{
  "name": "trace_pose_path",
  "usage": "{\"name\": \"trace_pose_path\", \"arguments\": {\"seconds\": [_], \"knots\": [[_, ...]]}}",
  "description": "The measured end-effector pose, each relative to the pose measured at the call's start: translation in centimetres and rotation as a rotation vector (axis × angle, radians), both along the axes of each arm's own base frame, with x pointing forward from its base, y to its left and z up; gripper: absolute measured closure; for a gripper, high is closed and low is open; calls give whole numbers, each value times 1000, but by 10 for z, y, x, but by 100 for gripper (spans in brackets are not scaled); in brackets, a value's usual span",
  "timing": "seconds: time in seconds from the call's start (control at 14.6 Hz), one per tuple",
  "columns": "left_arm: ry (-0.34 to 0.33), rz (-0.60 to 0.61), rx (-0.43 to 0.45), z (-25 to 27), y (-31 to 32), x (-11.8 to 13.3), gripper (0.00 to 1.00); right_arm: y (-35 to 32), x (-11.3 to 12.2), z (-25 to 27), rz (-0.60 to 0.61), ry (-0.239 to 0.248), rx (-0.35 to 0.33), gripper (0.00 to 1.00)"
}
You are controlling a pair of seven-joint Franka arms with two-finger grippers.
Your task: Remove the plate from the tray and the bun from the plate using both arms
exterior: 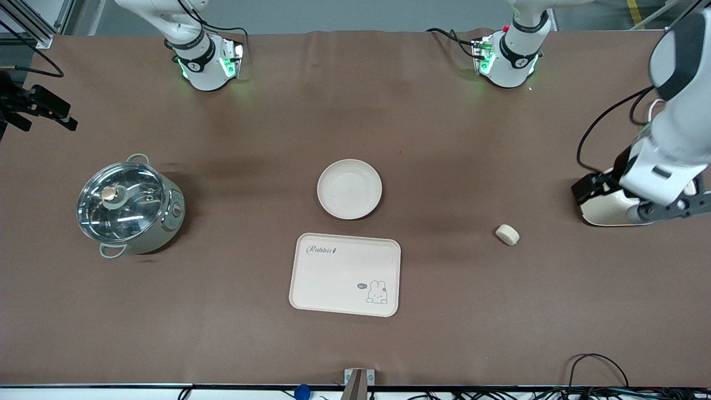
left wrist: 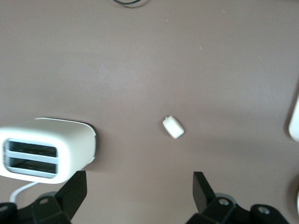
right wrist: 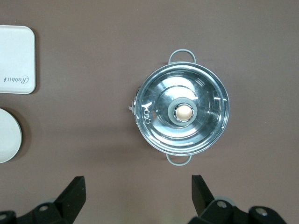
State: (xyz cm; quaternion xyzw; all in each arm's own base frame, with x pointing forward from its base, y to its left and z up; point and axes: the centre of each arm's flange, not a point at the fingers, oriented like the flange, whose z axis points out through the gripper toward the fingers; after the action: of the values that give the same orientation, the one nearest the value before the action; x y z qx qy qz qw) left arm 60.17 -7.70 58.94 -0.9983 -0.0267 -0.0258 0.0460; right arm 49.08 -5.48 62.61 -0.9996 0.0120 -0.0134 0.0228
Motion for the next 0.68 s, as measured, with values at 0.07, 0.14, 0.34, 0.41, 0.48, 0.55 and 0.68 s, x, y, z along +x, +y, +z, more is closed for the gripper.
{"name": "trace_pose_path", "arguments": {"seconds": [0.07, 0.14, 0.34, 0.41, 0.48, 0.55, 0.68], "knots": [[-1, -30, -7, 14, 2, -9, 0, 2, 0, 0, 3, 0, 0, 0], [1, -46, -14, 25, 3, -17, 0, 2, 0, 0, 5, 0, -1, 0], [14, -59, -32, 46, 1, -43, 0, 4, 0, -2, 8, 9, 0, 0], [19, -64, -40, 49, -3, -53, 0, 6, -1, -3, 13, 14, 1, 0], [23, -69, -44, 50, -7, -64, 0, 10, 0, -4, 20, 18, 1, 0], [23, -73, -42, 52, -10, -75, 0, 14, 0, -4, 29, 20, 1, 0], [26, -75, -37, 57, -12, -92, 0, 19, 0, -4, 39, 19, 1, 0]]}}
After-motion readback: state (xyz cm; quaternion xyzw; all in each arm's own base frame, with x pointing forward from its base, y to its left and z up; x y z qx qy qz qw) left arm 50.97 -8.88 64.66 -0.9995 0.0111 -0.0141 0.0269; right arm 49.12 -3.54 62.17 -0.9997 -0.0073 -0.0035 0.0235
